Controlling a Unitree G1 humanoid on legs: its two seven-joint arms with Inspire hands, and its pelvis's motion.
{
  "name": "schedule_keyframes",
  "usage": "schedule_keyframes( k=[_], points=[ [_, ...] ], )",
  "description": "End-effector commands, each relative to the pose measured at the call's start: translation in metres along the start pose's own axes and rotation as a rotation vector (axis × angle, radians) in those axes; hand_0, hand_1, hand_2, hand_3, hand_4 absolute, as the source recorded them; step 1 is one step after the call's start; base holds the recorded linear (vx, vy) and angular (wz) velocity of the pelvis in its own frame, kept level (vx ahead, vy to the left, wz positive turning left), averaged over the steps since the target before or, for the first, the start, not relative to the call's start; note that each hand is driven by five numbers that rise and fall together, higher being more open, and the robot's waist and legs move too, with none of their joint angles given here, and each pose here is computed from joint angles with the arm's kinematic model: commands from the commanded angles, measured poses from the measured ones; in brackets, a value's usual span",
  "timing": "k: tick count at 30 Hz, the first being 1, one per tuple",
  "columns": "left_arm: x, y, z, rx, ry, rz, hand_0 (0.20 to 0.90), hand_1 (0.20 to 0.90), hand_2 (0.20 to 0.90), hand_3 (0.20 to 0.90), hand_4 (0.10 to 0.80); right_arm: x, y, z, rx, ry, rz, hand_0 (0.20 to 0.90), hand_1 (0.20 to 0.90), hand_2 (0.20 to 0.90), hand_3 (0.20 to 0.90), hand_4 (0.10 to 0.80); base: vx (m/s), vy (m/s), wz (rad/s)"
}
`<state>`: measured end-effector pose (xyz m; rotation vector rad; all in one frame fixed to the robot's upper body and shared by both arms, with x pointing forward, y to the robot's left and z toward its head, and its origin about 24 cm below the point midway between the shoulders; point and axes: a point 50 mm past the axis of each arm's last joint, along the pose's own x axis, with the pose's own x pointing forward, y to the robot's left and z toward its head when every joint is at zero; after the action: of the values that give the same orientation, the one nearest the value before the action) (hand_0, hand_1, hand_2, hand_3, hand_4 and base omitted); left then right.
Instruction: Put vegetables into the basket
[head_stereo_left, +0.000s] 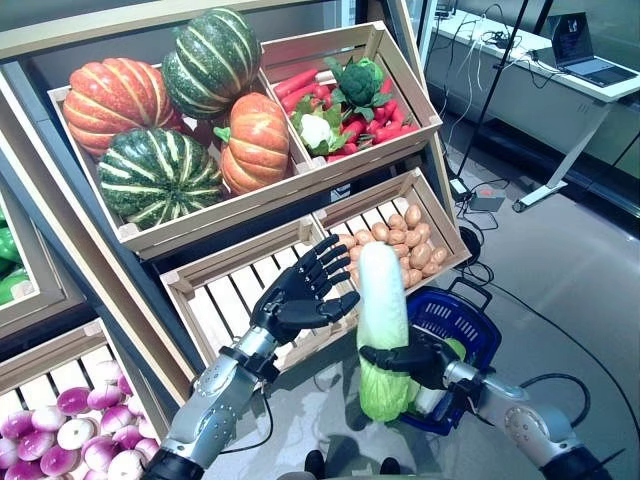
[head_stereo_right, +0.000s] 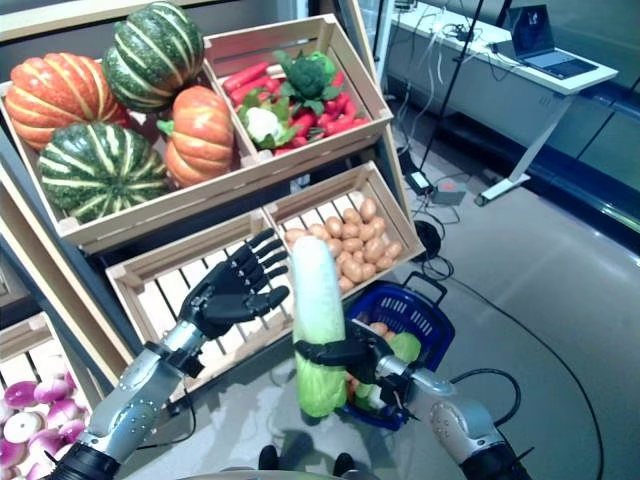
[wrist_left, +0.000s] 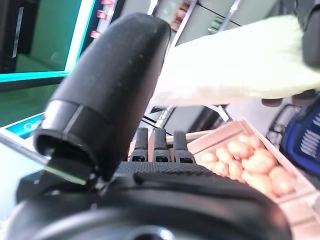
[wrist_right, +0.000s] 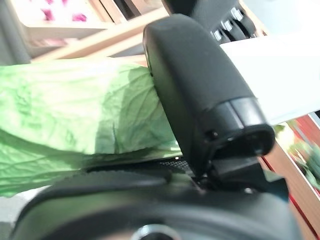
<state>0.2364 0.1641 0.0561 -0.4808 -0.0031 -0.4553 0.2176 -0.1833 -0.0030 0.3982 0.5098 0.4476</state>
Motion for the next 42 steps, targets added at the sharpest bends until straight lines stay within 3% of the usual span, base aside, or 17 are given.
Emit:
schedule_keyframes(
  k=[1,11,14,17,21,33,42],
  points=[
    [0.014,-0.012,0.053,0.035,-0.268,-0.102,0.900,0.900,0.900,0.900,0.800,-0.003,-0.005,0.059,0.081,-0.420,-0.046,0.300,0.300,0.300,0.300,0.400,-0.011,-0.052,-0.01],
    [0.003,0.001,0.064,0.062,-0.313,-0.027,0.900,0.900,0.900,0.900,0.800,-0.033,-0.038,0.053,0.256,-0.655,-0.276,0.300,0.300,0.300,0.300,0.400,-0.015,-0.069,-0.01],
    [0.002,0.000,0.070,0.102,-0.366,-0.006,0.900,0.900,0.900,0.900,0.800,-0.033,-0.041,0.052,0.305,-0.694,-0.329,0.300,0.300,0.300,0.300,0.400,-0.080,-0.059,0.00],
    [0.007,-0.004,0.097,0.169,-0.523,-0.019,0.900,0.900,0.900,0.900,0.800,-0.028,-0.048,0.070,0.356,-0.821,-0.391,0.300,0.300,0.300,0.300,0.400,-0.356,-0.041,0.01],
    [0.014,-0.008,0.111,0.228,-0.577,-0.008,0.900,0.900,0.900,0.900,0.800,-0.026,-0.058,0.092,0.398,-0.894,-0.434,0.300,0.300,0.300,0.300,0.400,-0.205,-0.026,0.05],
    [0.026,-0.017,0.139,0.341,-0.759,0.019,0.900,0.900,0.900,0.900,0.800,-0.010,-0.078,0.139,0.447,-0.973,-0.418,0.300,0.300,0.300,0.300,0.400,-0.128,0.001,0.09],
    [0.045,-0.031,0.160,0.391,-0.840,0.043,0.900,0.900,0.900,0.900,0.800,0.003,-0.072,0.187,0.474,-0.996,-0.367,0.300,0.300,0.300,0.300,0.400,-0.037,0.000,0.09]
  ],
)
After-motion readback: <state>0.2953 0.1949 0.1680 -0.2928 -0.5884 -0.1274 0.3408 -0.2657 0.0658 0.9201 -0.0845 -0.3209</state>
